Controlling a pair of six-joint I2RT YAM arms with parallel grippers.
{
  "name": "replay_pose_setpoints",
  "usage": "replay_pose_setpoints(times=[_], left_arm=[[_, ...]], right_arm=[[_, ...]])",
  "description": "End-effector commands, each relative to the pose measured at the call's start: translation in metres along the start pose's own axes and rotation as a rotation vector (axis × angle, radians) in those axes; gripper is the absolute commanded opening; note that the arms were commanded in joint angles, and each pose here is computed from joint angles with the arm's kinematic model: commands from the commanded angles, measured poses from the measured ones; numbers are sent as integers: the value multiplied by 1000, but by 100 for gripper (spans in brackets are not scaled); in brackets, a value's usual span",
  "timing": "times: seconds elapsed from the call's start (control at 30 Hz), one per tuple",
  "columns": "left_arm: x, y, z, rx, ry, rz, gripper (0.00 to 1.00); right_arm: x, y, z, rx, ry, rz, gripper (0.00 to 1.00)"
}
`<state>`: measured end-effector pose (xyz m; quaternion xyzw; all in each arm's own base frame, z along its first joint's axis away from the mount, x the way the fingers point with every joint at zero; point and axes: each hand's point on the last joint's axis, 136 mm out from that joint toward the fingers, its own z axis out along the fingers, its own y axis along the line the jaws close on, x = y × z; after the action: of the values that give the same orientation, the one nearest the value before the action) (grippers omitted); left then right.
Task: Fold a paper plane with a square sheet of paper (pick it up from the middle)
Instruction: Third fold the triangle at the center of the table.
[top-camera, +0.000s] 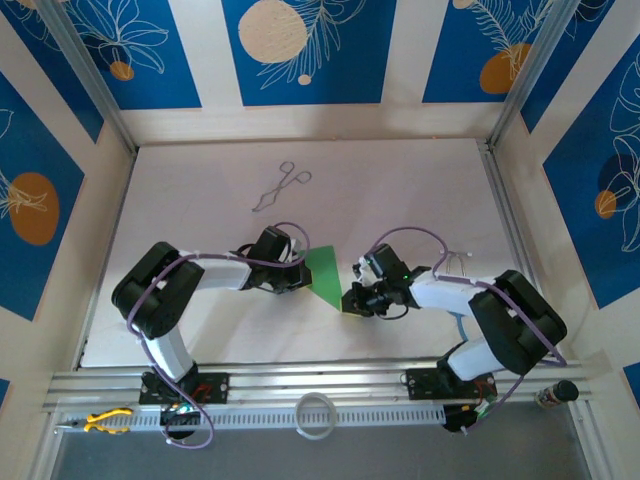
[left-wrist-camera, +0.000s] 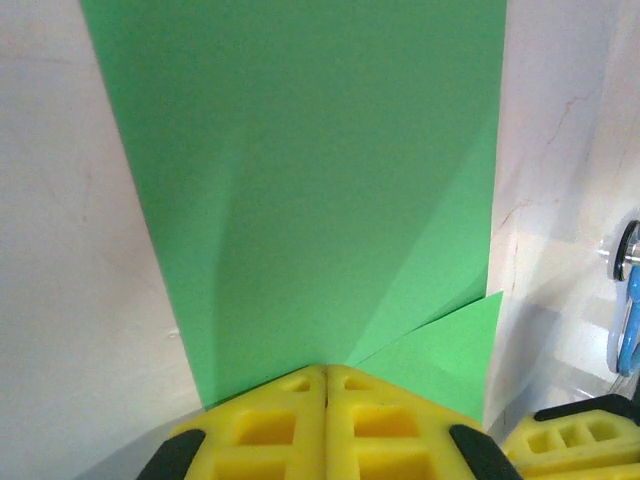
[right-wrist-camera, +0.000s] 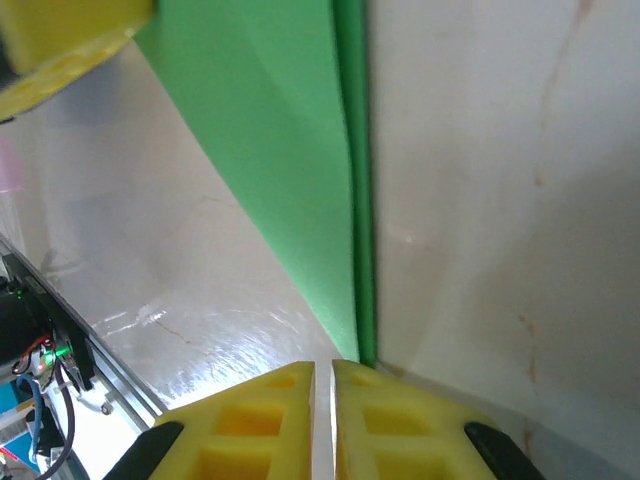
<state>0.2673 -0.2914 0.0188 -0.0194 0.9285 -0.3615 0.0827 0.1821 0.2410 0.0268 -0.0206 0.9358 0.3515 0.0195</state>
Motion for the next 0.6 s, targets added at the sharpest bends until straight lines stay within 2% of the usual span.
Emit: replay_pose_setpoints(times=[0.0,0.27,0.57], left_arm=[[10,26,0,-115,21,-19,0],[11,25,0,-109,24,-19,0],[4,23,-4,-123,-3,-1,0]], right_arm=[[-18,25,-6,-35,-44,-71,13],[-38,35,18,-27,-10,-53,12],[-7,-6,32,47,57,25,12]])
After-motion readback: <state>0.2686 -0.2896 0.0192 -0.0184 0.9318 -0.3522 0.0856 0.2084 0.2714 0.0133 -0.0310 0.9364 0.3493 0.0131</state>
